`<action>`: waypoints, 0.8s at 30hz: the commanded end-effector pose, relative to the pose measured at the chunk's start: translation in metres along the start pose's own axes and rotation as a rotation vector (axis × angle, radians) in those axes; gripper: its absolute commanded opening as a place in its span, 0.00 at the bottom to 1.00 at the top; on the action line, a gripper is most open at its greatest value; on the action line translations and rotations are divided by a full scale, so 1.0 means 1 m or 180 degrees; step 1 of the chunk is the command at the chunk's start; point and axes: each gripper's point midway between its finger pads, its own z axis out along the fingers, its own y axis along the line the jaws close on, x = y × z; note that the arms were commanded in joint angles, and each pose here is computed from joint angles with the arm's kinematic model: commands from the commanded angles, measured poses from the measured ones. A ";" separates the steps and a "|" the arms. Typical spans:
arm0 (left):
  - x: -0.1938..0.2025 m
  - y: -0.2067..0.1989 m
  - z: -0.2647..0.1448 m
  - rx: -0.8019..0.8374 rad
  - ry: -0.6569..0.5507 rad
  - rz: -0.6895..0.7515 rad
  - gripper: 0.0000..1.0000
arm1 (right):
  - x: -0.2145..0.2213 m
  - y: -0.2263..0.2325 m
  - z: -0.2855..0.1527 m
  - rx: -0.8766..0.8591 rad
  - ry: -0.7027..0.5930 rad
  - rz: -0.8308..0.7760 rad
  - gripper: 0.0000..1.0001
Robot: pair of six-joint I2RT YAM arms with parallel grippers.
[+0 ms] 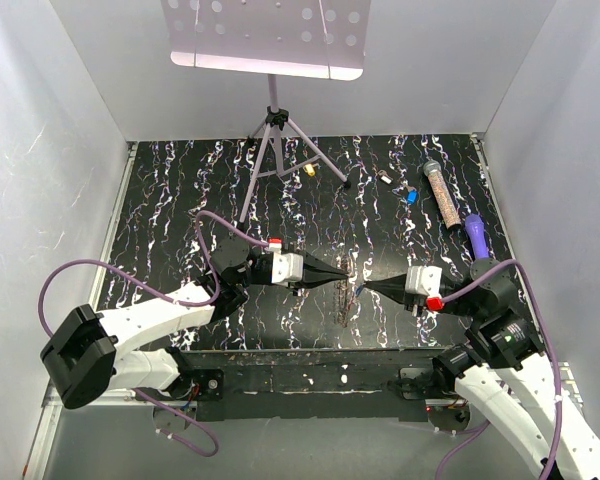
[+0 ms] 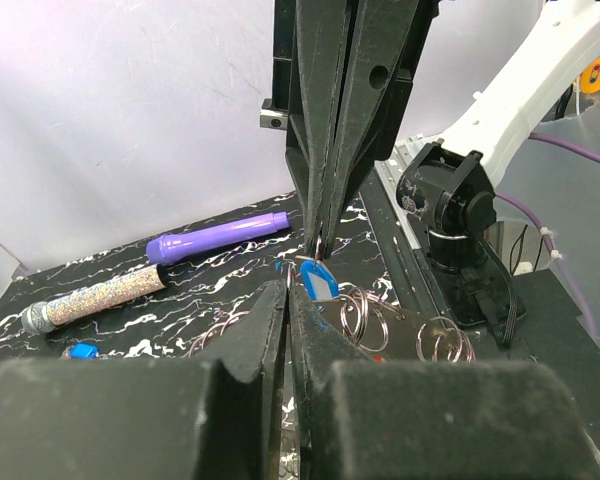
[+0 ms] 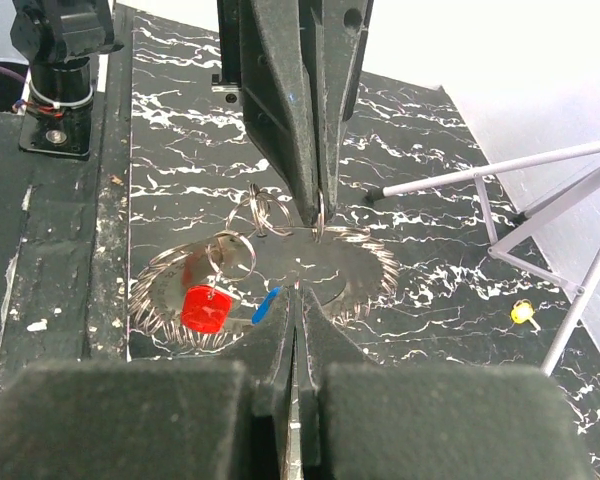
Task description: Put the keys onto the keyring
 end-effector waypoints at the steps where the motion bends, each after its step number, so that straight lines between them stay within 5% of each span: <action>1: -0.010 0.002 0.001 -0.0018 -0.0110 0.0098 0.00 | -0.006 -0.010 -0.001 0.0157 -0.0062 -0.0040 0.01; 24: -0.029 0.002 0.001 -0.0087 -0.0409 -0.0007 0.00 | -0.032 -0.006 -0.007 -0.0010 -0.0138 -0.0154 0.01</action>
